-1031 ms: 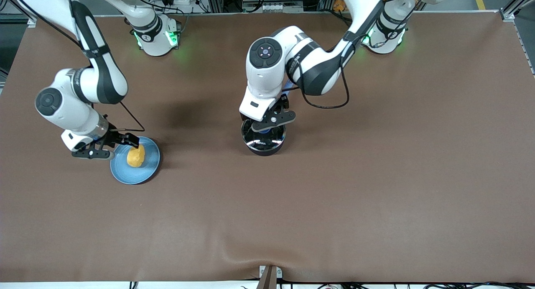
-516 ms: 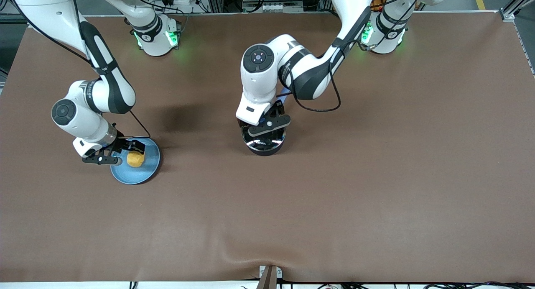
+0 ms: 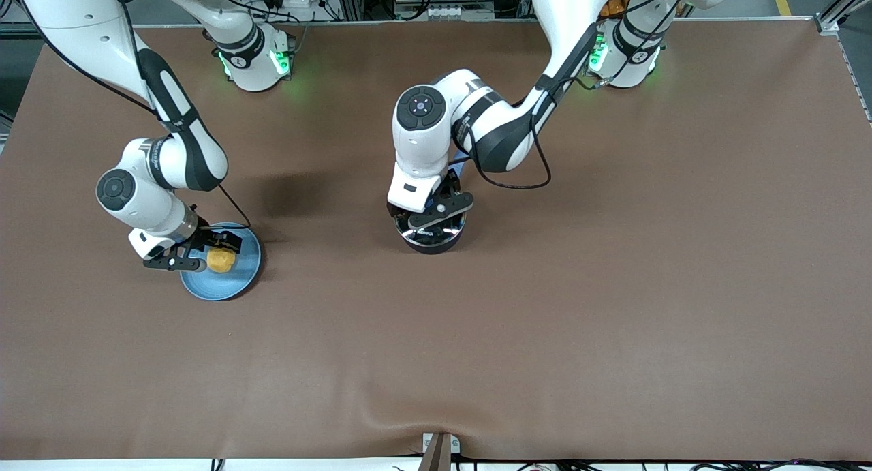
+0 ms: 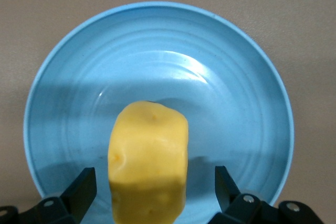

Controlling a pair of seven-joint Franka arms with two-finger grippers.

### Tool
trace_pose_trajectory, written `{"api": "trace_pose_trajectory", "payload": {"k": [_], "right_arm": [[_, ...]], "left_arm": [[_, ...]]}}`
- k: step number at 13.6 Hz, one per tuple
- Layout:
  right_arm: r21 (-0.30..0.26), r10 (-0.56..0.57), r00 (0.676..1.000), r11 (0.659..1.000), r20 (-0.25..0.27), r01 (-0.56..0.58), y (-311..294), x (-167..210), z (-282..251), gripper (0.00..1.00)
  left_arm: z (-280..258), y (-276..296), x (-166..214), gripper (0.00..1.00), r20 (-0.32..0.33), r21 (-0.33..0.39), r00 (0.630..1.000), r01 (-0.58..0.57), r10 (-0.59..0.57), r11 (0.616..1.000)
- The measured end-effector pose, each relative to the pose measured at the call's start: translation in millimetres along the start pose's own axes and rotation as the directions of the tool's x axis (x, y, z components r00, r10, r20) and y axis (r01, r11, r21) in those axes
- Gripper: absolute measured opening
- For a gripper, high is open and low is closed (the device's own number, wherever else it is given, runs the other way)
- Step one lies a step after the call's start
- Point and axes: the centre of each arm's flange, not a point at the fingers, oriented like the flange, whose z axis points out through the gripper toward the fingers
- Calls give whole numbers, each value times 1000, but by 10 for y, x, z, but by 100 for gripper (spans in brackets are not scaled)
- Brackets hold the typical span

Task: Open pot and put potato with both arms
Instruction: 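Grasp the blue lid knob with the left gripper while the right gripper grasps the potato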

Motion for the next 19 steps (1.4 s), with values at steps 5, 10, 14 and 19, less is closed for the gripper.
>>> {"api": "trace_pose_trajectory", "payload": {"k": [5,10,14,19], "right_arm": [[0,1,1000,1000,7,-1,2,-13,88,85],[0,0,1000,1000,4,0,1,-1,76,52],[0,1,1000,1000,4,-1,3,-2,77,52],[0,1,1000,1000,5,-1,3,-2,82,52]], "left_arm": [[57,17,-94,100,-24,18,999,-27,28,999],[260,-74,-141,100,-33,73,998,-47,49,996],[298,-92,-151,100,-31,80,998,-46,48,996],[319,-97,-167,100,-30,84,998,-44,47,995]]}}
